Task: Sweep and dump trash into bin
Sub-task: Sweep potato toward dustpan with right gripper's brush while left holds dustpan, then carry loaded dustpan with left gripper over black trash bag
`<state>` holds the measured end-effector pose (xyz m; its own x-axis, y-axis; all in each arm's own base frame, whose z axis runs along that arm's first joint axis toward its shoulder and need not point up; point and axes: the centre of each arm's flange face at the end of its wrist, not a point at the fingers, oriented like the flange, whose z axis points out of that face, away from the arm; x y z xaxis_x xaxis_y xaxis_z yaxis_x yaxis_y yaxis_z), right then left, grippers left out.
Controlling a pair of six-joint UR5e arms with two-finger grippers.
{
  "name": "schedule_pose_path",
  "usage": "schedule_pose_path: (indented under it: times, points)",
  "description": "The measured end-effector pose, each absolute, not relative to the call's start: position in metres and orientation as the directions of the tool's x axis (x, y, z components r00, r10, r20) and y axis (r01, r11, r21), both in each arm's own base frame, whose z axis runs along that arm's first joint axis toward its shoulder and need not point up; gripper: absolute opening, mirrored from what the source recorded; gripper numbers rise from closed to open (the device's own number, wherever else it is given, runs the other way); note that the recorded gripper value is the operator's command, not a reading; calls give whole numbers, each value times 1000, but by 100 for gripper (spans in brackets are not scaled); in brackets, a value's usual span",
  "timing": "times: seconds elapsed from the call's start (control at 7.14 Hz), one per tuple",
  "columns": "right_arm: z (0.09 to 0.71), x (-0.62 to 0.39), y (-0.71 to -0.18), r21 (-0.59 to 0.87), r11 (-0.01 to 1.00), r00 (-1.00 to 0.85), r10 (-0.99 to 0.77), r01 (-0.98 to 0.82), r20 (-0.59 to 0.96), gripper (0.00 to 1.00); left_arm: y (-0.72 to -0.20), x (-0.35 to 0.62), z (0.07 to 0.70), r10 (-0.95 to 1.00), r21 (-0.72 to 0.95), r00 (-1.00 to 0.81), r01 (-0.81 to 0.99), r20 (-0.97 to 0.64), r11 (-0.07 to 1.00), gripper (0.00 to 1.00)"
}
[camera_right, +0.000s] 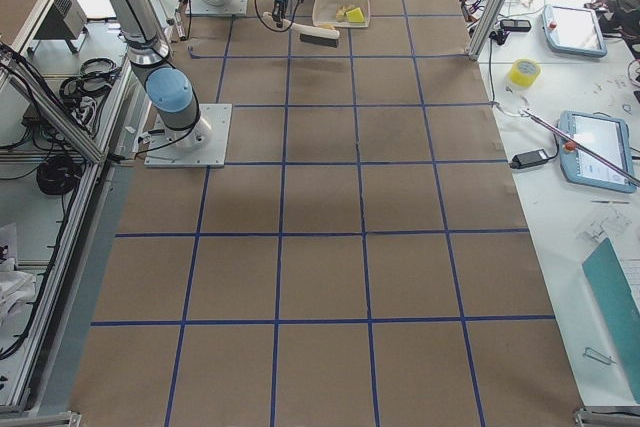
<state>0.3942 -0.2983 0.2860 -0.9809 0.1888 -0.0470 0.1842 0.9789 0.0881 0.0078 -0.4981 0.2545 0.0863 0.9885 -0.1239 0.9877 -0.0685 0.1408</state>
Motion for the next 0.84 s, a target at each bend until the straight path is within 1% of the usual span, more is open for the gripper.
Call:
schedule_pose_path:
  times: [0.14,0.42,0.84]
  points:
    - [274,406,-292,91,985,-987,152,148,-46,0,-485,9,251,989,135,77,989,-125,-60,0]
    - [251,422,-292,114,985,-991,134,130,-29,0,-468,4,248,990,129,72,990,-122,-56,0]
    - [242,471,-321,109,981,-985,167,160,-53,0,-458,-2,244,991,124,70,991,-112,-56,0]
